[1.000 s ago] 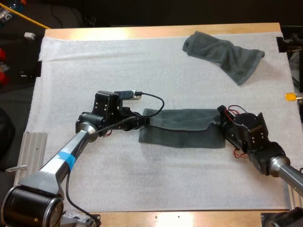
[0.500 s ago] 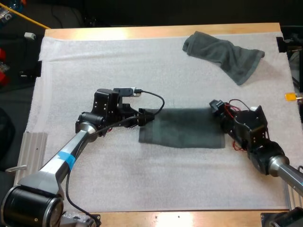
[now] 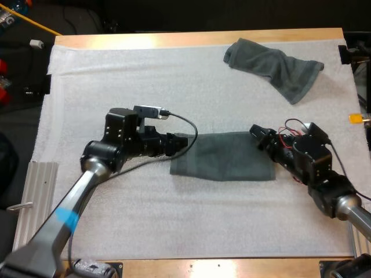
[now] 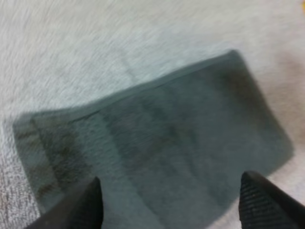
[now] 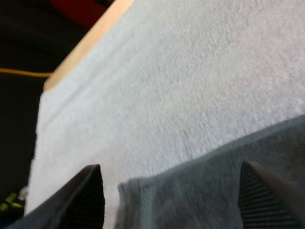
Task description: Pick towel from pile, fold and stack
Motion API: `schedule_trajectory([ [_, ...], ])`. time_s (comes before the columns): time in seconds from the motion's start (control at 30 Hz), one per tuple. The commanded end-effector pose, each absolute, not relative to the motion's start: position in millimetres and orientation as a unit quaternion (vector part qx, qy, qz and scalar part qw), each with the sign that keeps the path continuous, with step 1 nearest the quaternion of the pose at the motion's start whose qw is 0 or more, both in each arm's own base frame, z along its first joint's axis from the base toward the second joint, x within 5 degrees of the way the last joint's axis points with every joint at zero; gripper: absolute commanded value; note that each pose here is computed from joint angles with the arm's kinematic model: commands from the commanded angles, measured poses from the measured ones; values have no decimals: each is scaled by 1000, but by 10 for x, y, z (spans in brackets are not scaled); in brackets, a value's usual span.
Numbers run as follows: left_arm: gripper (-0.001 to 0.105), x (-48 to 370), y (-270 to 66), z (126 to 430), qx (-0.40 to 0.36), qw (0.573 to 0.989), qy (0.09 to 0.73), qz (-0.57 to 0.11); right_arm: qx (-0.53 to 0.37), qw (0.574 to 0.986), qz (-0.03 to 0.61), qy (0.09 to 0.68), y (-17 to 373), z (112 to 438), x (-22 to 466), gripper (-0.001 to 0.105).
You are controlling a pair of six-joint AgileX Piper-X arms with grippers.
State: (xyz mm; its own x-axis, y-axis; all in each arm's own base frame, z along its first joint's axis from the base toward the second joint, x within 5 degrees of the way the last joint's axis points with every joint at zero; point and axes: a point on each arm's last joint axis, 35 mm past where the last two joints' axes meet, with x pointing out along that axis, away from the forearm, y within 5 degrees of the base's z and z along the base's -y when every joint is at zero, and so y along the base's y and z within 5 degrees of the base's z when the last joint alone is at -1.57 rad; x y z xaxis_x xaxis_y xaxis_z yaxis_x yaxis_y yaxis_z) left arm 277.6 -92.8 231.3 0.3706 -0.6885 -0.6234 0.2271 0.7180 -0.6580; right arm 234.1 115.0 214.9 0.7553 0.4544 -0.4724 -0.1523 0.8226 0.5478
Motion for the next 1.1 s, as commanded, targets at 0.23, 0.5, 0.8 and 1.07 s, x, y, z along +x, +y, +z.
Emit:
schedule_trajectory([
  [0.23,60,2391,-821,2807,-223,810,454,-298,136,907,171,361,1027,2555,2105,59],
  [0.5,60,1942,-706,3081,-217,807,460,-299,78,900,142,406,864,2941,1810,59],
  [0.8,60,1442,-577,3311,-216,812,450,-303,34,889,138,436,711,3143,1502,59],
  [1.07,60,1147,-500,3446,-220,824,420,-310,-1,889,142,436,667,3156,1427,59],
])
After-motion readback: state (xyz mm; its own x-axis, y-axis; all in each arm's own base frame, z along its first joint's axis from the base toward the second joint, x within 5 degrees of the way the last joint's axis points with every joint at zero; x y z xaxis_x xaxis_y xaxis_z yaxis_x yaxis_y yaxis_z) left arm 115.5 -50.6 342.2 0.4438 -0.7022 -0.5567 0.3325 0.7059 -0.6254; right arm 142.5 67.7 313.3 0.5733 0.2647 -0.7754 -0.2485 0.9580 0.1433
